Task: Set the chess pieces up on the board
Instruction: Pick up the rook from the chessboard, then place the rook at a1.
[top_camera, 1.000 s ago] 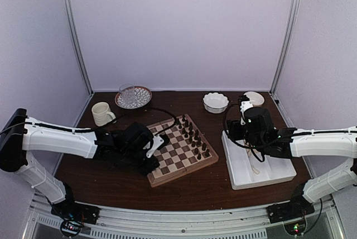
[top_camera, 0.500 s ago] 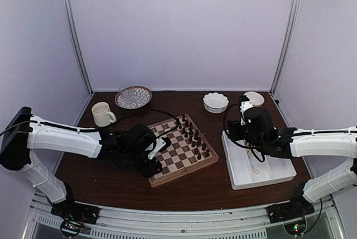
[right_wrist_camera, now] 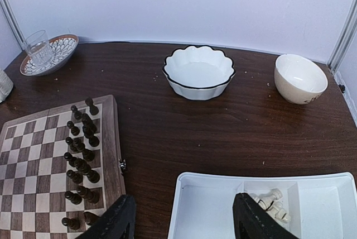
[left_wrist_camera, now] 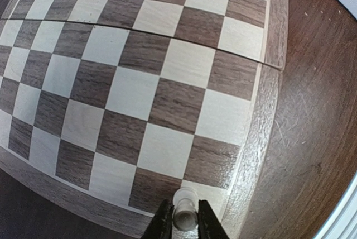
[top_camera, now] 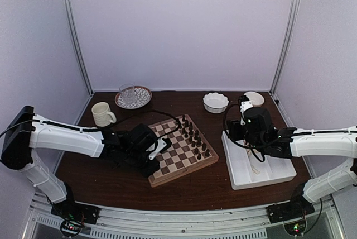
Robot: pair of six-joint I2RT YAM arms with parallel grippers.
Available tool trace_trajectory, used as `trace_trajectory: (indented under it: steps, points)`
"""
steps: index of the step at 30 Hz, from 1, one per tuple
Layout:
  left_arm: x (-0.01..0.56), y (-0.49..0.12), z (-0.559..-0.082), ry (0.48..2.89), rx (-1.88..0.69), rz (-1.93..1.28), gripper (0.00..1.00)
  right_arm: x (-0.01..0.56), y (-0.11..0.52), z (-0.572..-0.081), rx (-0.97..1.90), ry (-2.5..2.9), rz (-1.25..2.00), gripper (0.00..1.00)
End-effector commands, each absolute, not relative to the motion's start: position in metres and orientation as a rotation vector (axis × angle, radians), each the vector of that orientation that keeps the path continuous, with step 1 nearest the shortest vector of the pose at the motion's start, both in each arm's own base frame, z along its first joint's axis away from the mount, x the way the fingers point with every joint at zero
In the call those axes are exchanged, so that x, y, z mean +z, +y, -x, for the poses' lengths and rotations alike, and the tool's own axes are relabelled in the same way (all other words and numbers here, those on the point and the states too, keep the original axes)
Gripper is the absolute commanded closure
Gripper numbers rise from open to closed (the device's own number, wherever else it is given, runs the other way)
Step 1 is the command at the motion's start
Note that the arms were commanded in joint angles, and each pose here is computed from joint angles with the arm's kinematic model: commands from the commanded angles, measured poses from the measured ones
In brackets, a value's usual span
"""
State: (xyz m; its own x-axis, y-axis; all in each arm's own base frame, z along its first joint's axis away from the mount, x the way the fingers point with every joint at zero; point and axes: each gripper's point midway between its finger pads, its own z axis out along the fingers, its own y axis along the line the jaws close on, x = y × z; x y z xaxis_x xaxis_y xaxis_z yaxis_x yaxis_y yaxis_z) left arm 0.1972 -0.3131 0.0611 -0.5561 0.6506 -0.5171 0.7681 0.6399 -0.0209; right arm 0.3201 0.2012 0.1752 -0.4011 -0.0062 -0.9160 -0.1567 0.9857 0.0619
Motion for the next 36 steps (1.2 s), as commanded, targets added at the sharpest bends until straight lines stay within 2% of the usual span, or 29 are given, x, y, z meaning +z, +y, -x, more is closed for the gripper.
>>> trace_trajectory:
  steps: [1, 14, 19, 26, 31, 36]
  points:
    - [0.072, -0.321, -0.201, 2.363, -0.36, -1.103, 0.88, 0.18, 0.198, -0.324, 0.145, 1.975, 0.093, 0.38]
    - [0.083, -0.31, -0.227, 2.37, -0.313, -0.961, 0.88, 0.181, 0.198, -0.324, 0.147, 1.972, 0.09, 0.38]
    - [0.097, -0.286, -0.269, 2.427, -0.197, -0.716, 0.89, 0.179, 0.197, -0.324, 0.14, 1.974, 0.092, 0.38]
    - [0.103, -0.258, -0.335, 2.47, -0.217, -0.383, 0.94, 0.178, 0.198, -0.324, 0.141, 1.976, 0.093, 0.38]
    - [0.104, -0.25, -0.368, 2.428, -0.18, -0.319, 0.94, 0.178, 0.198, -0.324, 0.136, 1.978, 0.098, 0.38]
    - [0.095, -0.248, -0.37, 2.399, -0.163, -0.359, 0.95, 0.179, 0.195, -0.324, 0.122, 1.97, 0.095, 0.38]
